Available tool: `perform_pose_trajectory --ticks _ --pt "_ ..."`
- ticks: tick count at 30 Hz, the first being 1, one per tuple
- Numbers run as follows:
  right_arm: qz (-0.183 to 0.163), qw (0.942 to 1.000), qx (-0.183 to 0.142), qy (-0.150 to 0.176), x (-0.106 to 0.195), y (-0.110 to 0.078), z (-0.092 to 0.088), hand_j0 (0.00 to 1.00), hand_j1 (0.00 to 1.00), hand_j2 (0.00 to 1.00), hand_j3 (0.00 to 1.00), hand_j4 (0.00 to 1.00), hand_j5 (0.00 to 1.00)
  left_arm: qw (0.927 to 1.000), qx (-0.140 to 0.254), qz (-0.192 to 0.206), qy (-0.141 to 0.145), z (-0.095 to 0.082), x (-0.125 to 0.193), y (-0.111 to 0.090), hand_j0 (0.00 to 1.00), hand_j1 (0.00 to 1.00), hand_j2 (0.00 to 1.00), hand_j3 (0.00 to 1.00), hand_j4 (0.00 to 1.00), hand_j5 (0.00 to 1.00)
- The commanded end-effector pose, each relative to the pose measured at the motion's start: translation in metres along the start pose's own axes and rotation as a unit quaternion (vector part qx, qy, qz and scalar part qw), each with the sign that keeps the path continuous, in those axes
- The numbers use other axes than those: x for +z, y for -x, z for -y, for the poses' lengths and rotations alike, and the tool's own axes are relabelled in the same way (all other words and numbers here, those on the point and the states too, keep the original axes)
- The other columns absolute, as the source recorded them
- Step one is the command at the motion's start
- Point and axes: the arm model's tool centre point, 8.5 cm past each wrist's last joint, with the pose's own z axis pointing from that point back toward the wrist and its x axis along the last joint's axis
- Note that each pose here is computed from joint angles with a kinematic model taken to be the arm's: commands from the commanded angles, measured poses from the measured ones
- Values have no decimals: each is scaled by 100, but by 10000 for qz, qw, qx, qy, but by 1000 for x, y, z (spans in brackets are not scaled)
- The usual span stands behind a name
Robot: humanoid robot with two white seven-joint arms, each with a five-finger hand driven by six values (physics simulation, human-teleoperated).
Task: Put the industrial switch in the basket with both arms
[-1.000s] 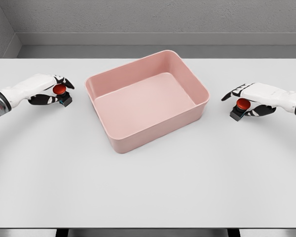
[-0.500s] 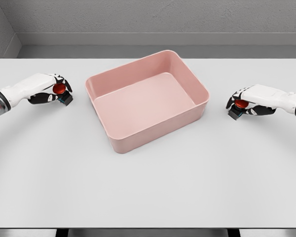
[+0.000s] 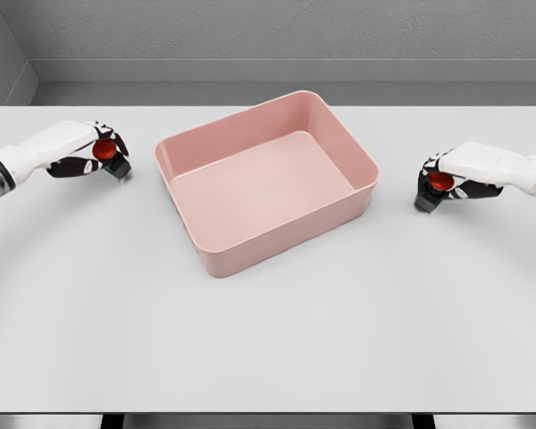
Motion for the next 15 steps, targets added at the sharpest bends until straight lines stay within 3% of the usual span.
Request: perform_pose_trajectory --ticks 1,15 --pt "13 10000 7 13 1 -1 3 45 45 45 45 45 45 10000 25 -4 -31 -2 1 1 52 52 52 52 52 52" --pt "-93 9997 159 150 16 4 24 42 42 42 42 42 42 9996 -131 38 -260 -32 -4 -2 52 52 52 52 52 52"
